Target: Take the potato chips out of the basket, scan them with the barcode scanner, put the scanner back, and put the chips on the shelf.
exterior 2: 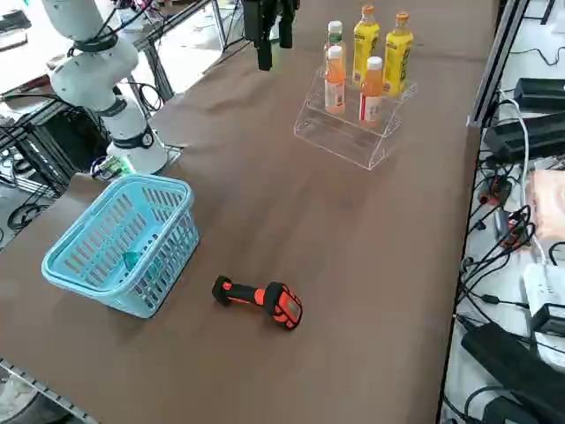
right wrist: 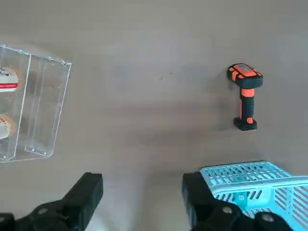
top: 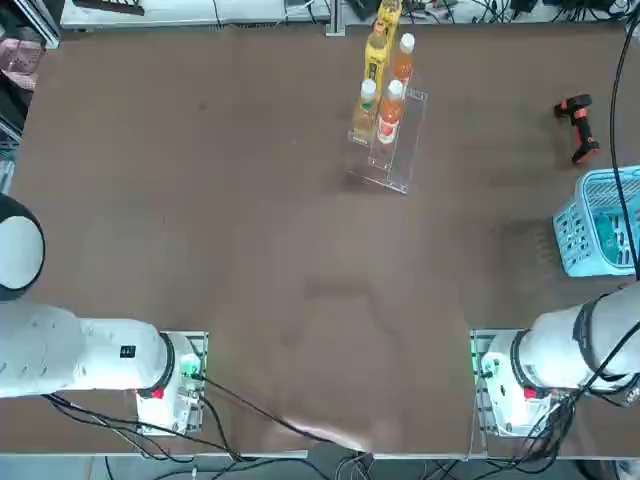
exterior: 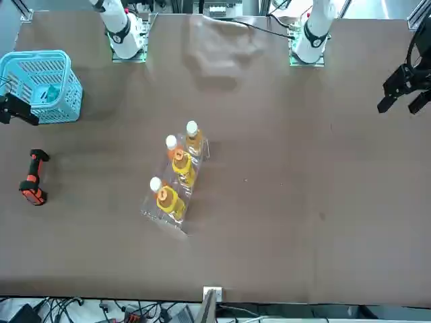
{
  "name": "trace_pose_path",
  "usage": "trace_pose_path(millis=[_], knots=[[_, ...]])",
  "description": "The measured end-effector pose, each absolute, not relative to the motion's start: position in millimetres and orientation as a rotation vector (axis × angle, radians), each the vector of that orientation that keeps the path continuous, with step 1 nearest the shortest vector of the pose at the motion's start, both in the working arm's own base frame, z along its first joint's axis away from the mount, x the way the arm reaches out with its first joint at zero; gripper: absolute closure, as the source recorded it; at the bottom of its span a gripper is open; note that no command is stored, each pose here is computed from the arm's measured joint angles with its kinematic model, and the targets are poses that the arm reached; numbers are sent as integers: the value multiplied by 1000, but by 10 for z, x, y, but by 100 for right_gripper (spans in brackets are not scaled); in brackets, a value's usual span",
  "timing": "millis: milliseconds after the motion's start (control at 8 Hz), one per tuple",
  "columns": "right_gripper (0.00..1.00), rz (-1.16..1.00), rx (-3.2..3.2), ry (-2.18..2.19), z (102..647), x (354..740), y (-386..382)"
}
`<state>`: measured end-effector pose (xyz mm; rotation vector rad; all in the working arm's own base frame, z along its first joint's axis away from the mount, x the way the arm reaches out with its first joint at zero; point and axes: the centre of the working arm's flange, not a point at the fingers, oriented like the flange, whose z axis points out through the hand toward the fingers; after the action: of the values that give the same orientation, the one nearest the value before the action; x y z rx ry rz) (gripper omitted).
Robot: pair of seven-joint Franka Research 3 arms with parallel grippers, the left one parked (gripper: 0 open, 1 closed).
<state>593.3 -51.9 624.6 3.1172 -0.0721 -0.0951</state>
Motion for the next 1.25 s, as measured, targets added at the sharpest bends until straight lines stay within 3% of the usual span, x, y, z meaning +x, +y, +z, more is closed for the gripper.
trace_pose_path(millis=[1250], knots=[[0, -154, 3118, -71, 6211, 5892, -526]])
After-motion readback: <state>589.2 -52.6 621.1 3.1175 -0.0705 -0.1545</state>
